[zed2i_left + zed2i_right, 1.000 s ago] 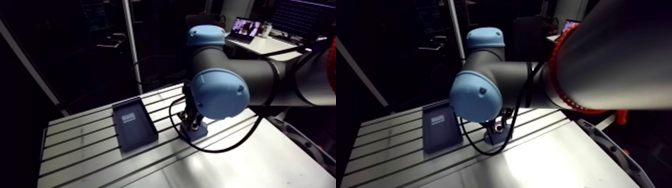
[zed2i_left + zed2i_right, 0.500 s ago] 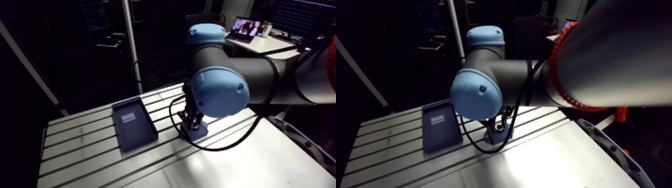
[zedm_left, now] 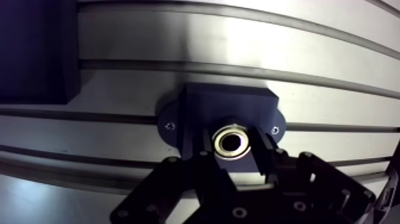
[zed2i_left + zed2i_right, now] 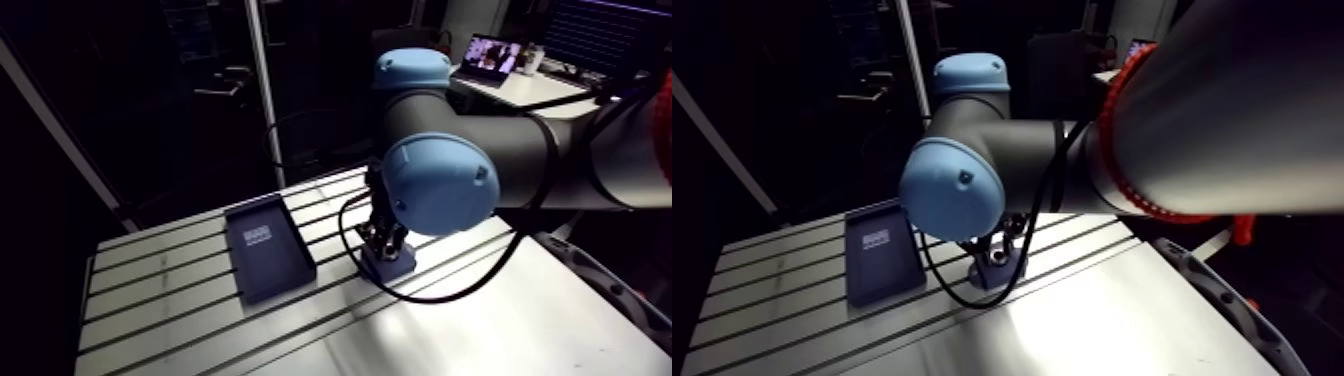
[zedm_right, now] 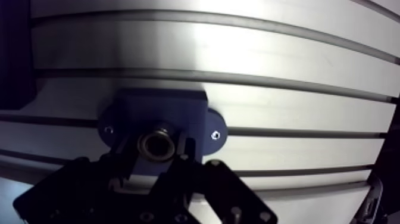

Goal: Pick up the bearing and press it into the housing until flush.

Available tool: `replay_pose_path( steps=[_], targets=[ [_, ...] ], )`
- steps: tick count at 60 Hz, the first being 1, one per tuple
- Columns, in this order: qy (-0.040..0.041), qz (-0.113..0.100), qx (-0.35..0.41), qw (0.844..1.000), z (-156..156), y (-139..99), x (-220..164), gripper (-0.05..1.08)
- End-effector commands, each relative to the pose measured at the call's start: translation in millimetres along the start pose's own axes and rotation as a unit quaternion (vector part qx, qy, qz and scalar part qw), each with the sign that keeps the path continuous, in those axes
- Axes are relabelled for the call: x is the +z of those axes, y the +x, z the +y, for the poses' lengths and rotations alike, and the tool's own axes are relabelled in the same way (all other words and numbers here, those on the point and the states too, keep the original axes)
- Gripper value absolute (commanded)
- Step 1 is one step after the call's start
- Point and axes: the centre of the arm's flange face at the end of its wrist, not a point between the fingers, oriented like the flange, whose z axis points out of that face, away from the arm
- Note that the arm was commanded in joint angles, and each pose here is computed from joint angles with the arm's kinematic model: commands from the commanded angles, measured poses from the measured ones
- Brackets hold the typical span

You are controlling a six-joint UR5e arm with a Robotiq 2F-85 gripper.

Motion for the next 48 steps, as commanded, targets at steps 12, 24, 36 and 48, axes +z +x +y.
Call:
replay_pose_path(
  steps=[12,24,36,48],
  targets=[
    [0.0019,-0.007,0.0,1.0,0.4,-1.0,-0.1,0.64],
    [0.0026,-0.008,-0.001,1.0,0.0,-1.5,0.5,0.64],
    [0.0026,-0.011,0.0,1.0,-0.5,-2.9,0.4,0.02],
    [0.0011,-0.009,-0.001,1.0,-1.1,-2.7,-1.9,0.0]
  ],
)
